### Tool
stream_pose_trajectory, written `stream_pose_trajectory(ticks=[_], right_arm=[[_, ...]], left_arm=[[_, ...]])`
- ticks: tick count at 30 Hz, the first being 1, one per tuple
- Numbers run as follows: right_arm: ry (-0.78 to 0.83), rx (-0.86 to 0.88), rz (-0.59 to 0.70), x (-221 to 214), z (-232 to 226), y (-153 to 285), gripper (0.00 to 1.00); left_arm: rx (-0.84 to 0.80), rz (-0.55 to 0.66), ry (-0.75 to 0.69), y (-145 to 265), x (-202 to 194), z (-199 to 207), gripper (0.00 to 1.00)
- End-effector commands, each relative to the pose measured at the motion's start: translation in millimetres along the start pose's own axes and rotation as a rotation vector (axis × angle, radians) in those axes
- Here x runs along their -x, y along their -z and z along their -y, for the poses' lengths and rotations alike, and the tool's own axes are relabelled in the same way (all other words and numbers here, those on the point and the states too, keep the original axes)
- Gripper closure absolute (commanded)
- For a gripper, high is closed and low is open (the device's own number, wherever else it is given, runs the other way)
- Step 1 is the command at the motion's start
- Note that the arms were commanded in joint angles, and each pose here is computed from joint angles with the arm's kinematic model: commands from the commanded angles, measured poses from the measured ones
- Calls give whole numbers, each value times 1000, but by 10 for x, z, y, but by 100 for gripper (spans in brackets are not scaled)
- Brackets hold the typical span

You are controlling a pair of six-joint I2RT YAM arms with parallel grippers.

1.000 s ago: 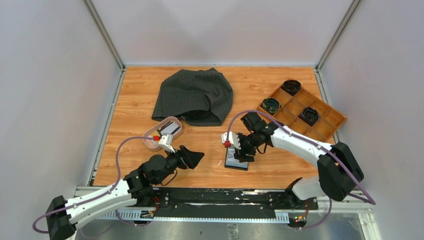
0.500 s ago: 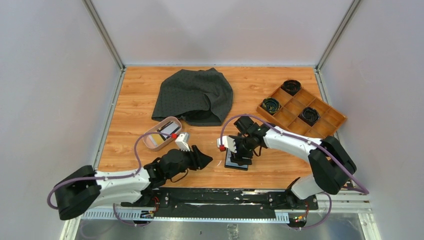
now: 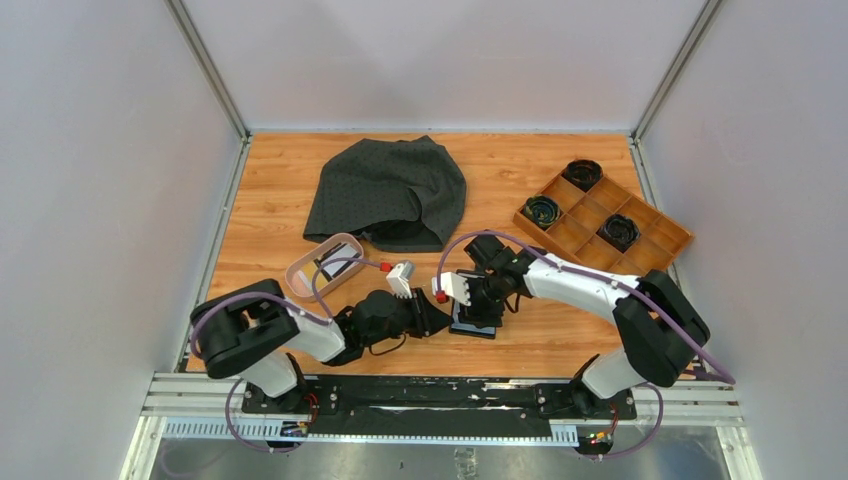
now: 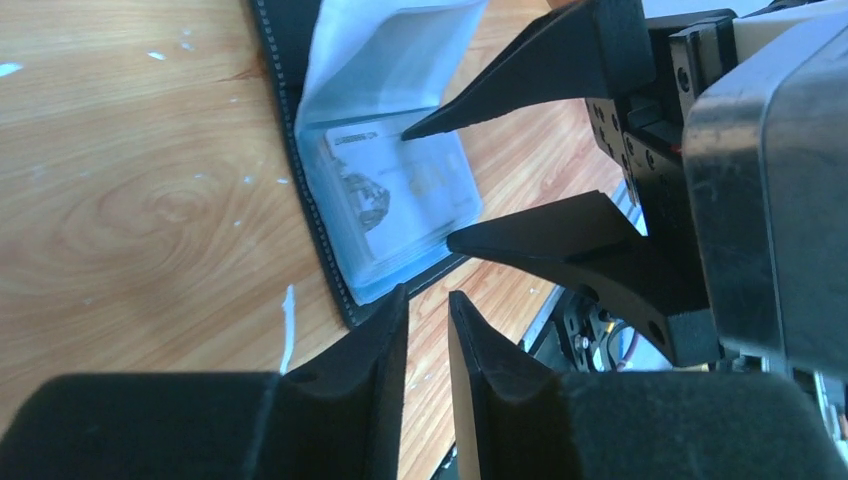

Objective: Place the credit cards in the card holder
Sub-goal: Open the card holder at the center of the board.

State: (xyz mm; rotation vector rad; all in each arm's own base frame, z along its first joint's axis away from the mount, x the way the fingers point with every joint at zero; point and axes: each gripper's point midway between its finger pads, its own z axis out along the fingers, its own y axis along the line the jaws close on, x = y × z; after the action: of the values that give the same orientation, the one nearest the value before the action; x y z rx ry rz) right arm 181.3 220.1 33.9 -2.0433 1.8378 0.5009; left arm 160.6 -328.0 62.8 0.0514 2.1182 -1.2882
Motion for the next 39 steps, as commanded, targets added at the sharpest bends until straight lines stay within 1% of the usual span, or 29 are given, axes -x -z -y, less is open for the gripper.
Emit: stream_pose_trajectory(ticks=[1, 5, 9, 15, 19, 21, 26, 28, 31, 34, 39], right_arm=[[10, -6, -34, -40, -19, -28, 40], [19, -1, -41, -47, -38, -43, 36], [32, -2, -49, -43, -52, -59, 33], [47, -5, -66, -52, -67, -84, 32], [50, -9, -79, -69, -62, -104, 32], [50, -10, -84, -74, -58, -111, 33], [50, -13, -88, -76, -51, -111, 38], [50, -18, -88, -66, -42, -100, 42], [48, -34, -79, -35, -17, -61, 44], [45, -58, -81, -10, 22, -18, 48], [47, -99, -83, 19, 90, 58, 50]], left_arm=[[-145, 15, 24, -118, 30, 336, 77], [-145, 6, 46, -152, -32, 275, 80], [-108, -4, 40, -179, -84, 161, 81], [-47, -14, 39, -240, -170, -39, 82], [-36, -22, 43, -264, -219, -105, 84], [-27, -27, 44, -265, -243, -141, 85], [35, 3, 49, -242, -225, -297, 86], [63, 3, 53, -219, -241, -369, 87], [92, 1, 55, -195, -263, -445, 87], [108, -1, 58, -186, -285, -494, 88], [122, -5, 62, -187, -307, -540, 88]])
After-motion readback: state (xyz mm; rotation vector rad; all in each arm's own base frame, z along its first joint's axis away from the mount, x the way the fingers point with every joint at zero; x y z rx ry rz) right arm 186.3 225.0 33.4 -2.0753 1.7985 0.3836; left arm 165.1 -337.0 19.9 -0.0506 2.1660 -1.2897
